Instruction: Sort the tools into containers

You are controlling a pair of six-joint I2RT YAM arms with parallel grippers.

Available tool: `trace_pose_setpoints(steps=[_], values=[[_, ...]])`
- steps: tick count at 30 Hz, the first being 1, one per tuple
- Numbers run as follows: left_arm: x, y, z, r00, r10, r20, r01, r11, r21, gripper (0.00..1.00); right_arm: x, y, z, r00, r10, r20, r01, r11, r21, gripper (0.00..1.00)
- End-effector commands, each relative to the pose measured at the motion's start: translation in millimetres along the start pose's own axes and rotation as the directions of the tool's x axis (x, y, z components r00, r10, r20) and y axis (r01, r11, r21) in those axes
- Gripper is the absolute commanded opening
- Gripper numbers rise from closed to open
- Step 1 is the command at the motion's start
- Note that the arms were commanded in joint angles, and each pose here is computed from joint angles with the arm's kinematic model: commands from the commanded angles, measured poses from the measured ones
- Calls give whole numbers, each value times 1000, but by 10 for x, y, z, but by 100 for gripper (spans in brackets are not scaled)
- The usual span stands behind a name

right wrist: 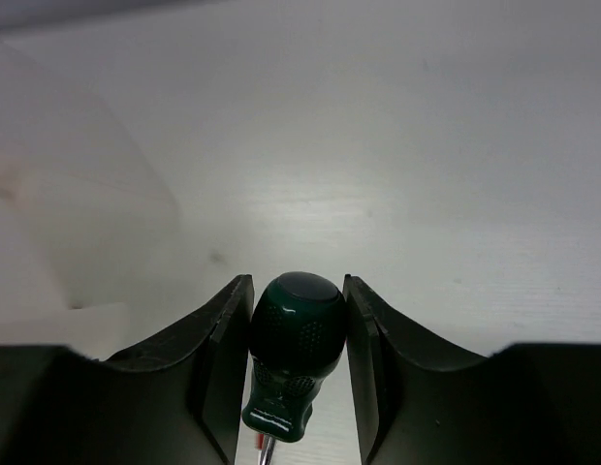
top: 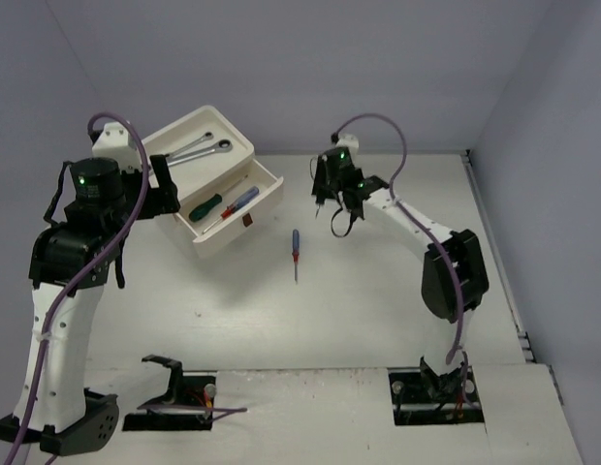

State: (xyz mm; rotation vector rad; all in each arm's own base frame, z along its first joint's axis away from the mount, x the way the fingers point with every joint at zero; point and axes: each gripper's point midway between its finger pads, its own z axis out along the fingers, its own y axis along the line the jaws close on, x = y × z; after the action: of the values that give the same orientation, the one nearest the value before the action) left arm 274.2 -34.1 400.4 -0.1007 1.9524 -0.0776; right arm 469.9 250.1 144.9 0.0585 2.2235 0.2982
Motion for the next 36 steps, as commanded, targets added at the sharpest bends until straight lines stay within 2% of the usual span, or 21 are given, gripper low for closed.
trace_pose_setpoints(steps=[1,4,8,13,19,23,27,30,33,36], values=[[-145,-28,-61,998,4,58,-5,1000,16,75,-1211,652,-1019,914,289,285,-231,948,-221,0],[-138,-36,-66,998,2,57,-3,1000,20,75,-1311,1150,-1277,883,367,293,-272,908,-318,0],[-97,-43,-77,999,6,52,-7,1000,26,75,-1442,1662,-1325,853,431,296,-302,868,-394,4],[-18,-76,-95,999,15,39,-17,999,52,75,-1273,2009,-1073,846,463,265,-340,851,-401,16],[49,-177,-132,999,43,30,-47,993,113,75,-1156,2229,-1107,864,429,262,-300,859,-416,50],[77,-277,-131,999,43,17,-46,987,156,75,-1196,2229,-1217,883,377,281,-237,873,-427,58],[72,-420,-121,1000,23,6,-24,980,199,75,-1291,2133,-1435,891,320,322,-166,890,-424,63],[121,-713,-74,999,22,-34,-12,963,268,75,-1404,1809,-1672,883,247,399,-98,928,-358,64],[180,-1025,-31,997,47,-59,-27,952,305,75,-1610,1156,-1852,862,222,456,-99,956,-278,64],[363,-1409,75,990,94,-109,-53,942,332,75,-1408,405,-1689,886,205,416,-137,973,-187,64]])
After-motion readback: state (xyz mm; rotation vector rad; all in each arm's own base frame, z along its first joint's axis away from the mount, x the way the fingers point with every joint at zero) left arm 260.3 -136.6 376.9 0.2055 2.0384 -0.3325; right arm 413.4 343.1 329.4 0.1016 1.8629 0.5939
